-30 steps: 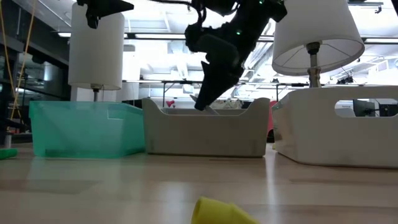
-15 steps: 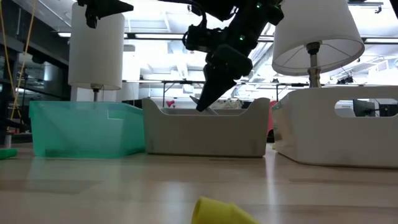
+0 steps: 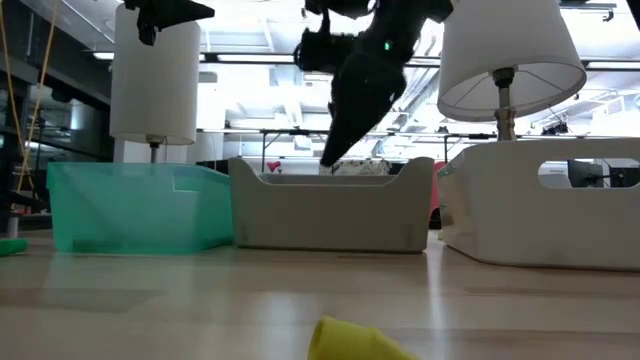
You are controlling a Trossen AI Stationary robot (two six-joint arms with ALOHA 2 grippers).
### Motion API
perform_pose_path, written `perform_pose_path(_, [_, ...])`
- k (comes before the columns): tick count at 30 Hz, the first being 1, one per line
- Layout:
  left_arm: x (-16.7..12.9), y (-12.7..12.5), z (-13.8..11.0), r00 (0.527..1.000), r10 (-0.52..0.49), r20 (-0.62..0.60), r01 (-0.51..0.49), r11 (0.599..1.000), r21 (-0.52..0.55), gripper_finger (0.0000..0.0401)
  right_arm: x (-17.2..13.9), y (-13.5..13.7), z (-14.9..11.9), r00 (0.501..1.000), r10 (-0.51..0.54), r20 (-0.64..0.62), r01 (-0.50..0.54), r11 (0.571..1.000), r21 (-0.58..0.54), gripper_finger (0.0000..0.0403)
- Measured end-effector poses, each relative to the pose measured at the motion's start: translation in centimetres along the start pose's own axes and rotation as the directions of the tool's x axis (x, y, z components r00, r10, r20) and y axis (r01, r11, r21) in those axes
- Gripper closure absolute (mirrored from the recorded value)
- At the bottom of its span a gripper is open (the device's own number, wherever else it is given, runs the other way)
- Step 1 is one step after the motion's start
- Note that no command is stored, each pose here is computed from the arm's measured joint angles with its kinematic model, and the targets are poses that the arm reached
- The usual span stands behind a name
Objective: Sort crayons
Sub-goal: Put the gray crayon into the yellow bin
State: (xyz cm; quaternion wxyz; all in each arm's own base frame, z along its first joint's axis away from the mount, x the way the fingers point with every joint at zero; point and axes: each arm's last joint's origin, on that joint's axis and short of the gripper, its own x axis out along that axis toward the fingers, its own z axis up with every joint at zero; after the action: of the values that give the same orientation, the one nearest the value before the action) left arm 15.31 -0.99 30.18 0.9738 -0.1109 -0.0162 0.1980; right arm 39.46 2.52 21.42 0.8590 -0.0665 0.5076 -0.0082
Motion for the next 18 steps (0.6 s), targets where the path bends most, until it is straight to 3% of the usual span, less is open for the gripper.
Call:
perform_pose_path(5, [0.0, 0.0, 0.0, 1.000, 0.000, 0.000, 0.000, 1.000, 0.000, 0.0226, -4.3, -0.7, 1.4, 0.999, 0.028, 0.026, -0.028, 1.000, -0.004, 0.0200])
perform_pose_path(8, [0.0, 0.0, 0.0, 1.000, 0.001, -0.001, -0.001, 1.000, 0.000, 0.0226, -7.5, -1.4, 1.0, 0.996, 0.004, 0.087, -0.009, 0.998, 0.057, 0.0195])
perform_pose_path(13, [0.0, 0.0, 0.0, 1.000, 0.000, 0.000, 0.000, 1.000, 0.000, 0.0226, -11.6, -1.6, -2.3, 0.986, -0.062, 0.155, 0.028, 0.976, 0.214, 0.0195])
perform_pose_path(18, [0.0, 0.0, 0.0, 1.000, 0.001, -0.001, -0.001, 1.000, 0.001, 0.0226, -13.8, -0.5, -6.2, 0.964, -0.077, 0.256, -0.031, 0.919, 0.392, 0.0195])
